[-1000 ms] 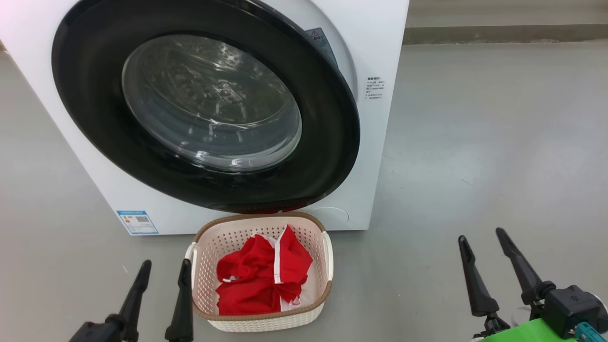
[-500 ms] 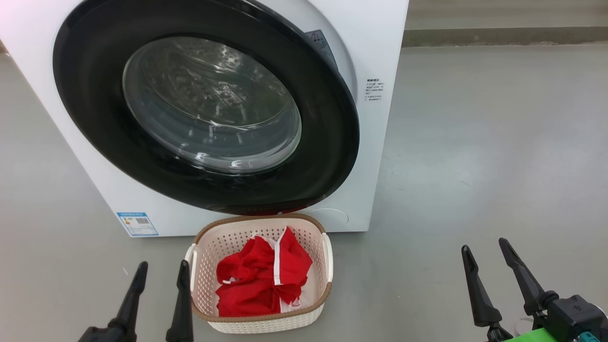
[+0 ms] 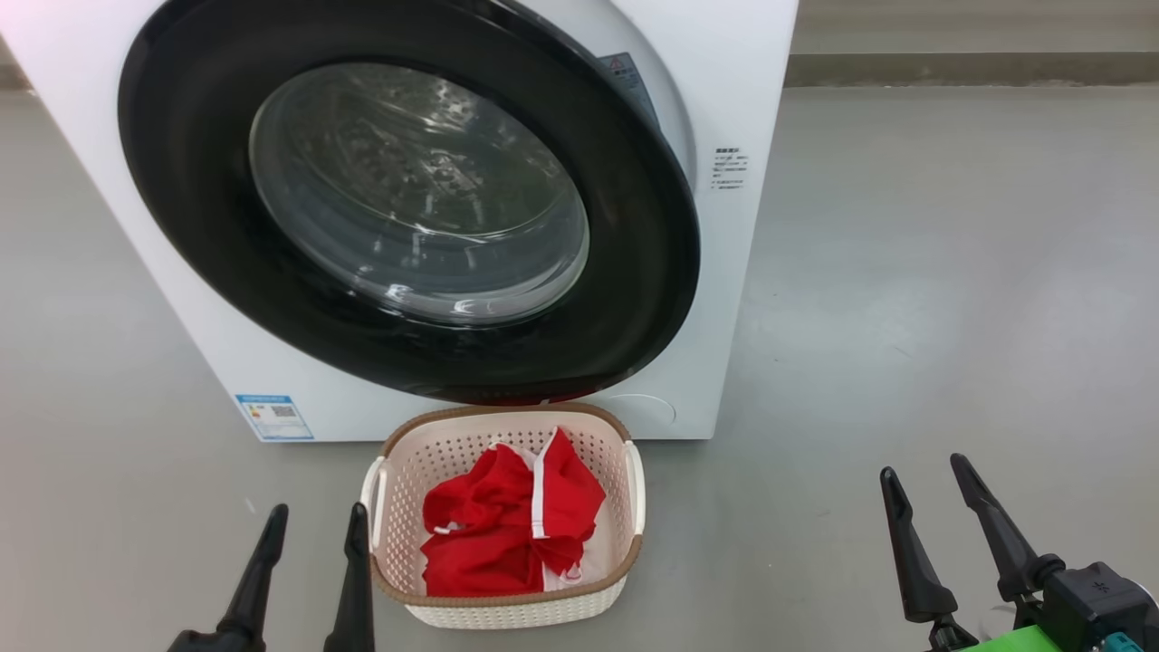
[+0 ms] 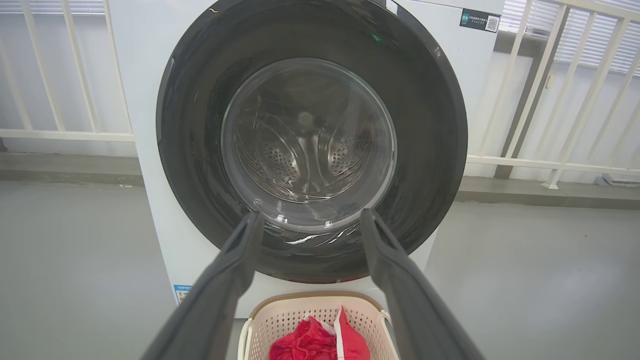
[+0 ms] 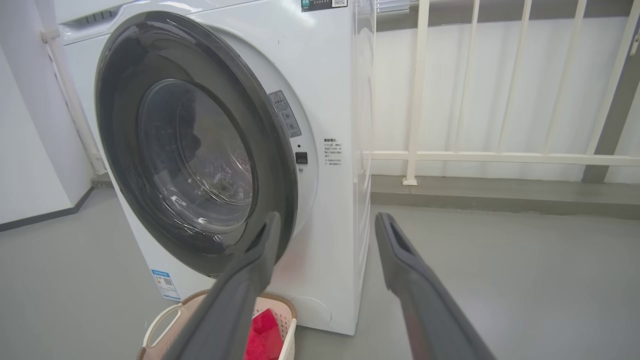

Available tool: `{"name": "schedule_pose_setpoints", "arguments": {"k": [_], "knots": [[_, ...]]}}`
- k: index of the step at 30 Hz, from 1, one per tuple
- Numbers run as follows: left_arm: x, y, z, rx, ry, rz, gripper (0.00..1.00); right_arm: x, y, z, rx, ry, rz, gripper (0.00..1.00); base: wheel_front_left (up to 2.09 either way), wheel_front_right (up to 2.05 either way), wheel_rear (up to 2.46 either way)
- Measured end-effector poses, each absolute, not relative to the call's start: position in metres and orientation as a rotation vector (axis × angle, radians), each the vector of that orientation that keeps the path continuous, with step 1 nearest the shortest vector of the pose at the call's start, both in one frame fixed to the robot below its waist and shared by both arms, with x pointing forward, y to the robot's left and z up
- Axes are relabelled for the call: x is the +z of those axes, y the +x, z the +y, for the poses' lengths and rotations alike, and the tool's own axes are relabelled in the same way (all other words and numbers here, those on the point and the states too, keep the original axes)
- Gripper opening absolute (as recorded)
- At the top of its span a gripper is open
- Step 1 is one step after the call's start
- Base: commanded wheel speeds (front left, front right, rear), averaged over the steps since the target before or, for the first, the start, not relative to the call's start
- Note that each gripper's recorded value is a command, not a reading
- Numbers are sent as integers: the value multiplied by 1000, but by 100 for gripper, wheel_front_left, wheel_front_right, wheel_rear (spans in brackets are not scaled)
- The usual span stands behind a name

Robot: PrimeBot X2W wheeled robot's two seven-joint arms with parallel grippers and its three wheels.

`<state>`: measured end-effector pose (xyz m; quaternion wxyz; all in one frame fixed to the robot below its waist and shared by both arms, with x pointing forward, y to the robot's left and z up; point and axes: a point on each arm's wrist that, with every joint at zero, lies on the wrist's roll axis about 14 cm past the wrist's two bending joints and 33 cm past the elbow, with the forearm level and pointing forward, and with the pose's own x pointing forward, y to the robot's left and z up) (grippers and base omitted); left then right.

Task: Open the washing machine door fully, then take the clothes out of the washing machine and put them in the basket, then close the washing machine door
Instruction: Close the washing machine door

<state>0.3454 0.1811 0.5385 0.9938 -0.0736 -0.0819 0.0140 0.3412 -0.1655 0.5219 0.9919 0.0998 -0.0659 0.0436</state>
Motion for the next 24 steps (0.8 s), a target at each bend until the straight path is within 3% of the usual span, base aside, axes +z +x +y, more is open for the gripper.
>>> {"name": "schedule_pose_setpoints", "arguments": {"k": [1,6,24], "knots": [[538,345,182,30,-142,-165,100,522,342,-164,91,200,-131,53,0,0,0],[538,341,185,35,-131,-166,100,517,346,-153,124,204,-113,0,0,0,0],[528,337,194,72,-137,-137,100,536,402,-87,317,206,-152,0,0,0,0]]}}
